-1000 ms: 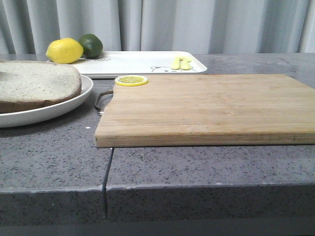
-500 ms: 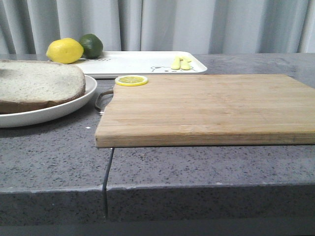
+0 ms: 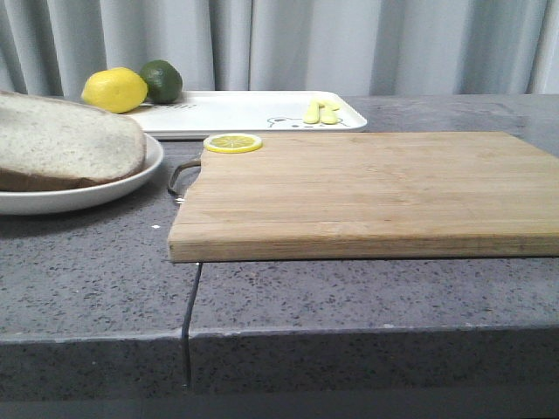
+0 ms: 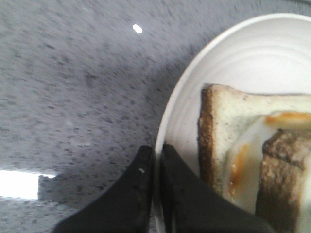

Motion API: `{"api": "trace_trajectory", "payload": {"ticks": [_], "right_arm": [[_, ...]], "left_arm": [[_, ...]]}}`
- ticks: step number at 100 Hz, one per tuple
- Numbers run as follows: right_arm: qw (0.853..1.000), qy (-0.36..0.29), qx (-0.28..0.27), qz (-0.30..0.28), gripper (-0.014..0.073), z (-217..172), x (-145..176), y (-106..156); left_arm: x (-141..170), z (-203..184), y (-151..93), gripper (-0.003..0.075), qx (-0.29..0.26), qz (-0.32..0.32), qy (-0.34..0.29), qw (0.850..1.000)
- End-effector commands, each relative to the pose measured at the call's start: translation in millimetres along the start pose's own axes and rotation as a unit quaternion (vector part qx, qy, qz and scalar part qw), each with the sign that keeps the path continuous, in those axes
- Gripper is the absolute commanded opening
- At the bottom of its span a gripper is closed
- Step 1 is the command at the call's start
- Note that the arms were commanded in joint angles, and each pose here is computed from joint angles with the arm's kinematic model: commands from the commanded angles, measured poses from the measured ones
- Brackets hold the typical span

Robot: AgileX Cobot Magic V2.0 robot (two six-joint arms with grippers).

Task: Place bread and move sandwich to tray
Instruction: 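Lift the sandwich plate with the left gripper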

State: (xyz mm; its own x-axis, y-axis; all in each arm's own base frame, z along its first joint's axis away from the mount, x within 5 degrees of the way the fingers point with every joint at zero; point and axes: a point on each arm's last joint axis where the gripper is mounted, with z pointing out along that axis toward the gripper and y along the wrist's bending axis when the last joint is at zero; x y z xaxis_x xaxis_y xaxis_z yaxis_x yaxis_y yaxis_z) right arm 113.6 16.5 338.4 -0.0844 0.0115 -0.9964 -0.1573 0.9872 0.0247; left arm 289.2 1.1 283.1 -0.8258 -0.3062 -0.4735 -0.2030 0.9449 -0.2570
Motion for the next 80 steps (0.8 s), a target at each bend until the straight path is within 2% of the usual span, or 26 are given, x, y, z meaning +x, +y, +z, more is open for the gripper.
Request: {"api": "trace_trajectory", "payload": {"ticks": [1,13,25,36,62,80], "right_arm": [[0.999,-0.048,0.016,-0.007,0.0542,-2,-15,-3],[0.999,-0.048,0.016,-0.007,0.0542,-2,-15,-3],[0.999,-0.048,0.016,-0.007,0.0542,-2,-15,-3],[0.999,-0.048,0.016,-0.007,0.0542,-2,-15,-3],[0.999,-0.048,0.016,-0.007,0.0542,-2,-15,-3],[0.999,-0.05,0.017,-0.007,0.0542,-2,-16,-3]], "left_arm": [[-17,-34,-3,-0.0019,0.033,-0.014,-0.073,0.997],[-25,-47,-3,-0.0019,0.077,-0.038,-0.091,0.992],[-31,-56,-10,-0.0019,0.151,-0.06,-0.109,0.981],[-35,-57,-17,-0.0019,0.197,-0.075,-0.12,0.97],[-50,-32,-24,-0.0019,0.268,-0.113,-0.109,0.951],[-71,-18,-35,-0.0019,0.28,-0.102,-0.106,0.949]]}}
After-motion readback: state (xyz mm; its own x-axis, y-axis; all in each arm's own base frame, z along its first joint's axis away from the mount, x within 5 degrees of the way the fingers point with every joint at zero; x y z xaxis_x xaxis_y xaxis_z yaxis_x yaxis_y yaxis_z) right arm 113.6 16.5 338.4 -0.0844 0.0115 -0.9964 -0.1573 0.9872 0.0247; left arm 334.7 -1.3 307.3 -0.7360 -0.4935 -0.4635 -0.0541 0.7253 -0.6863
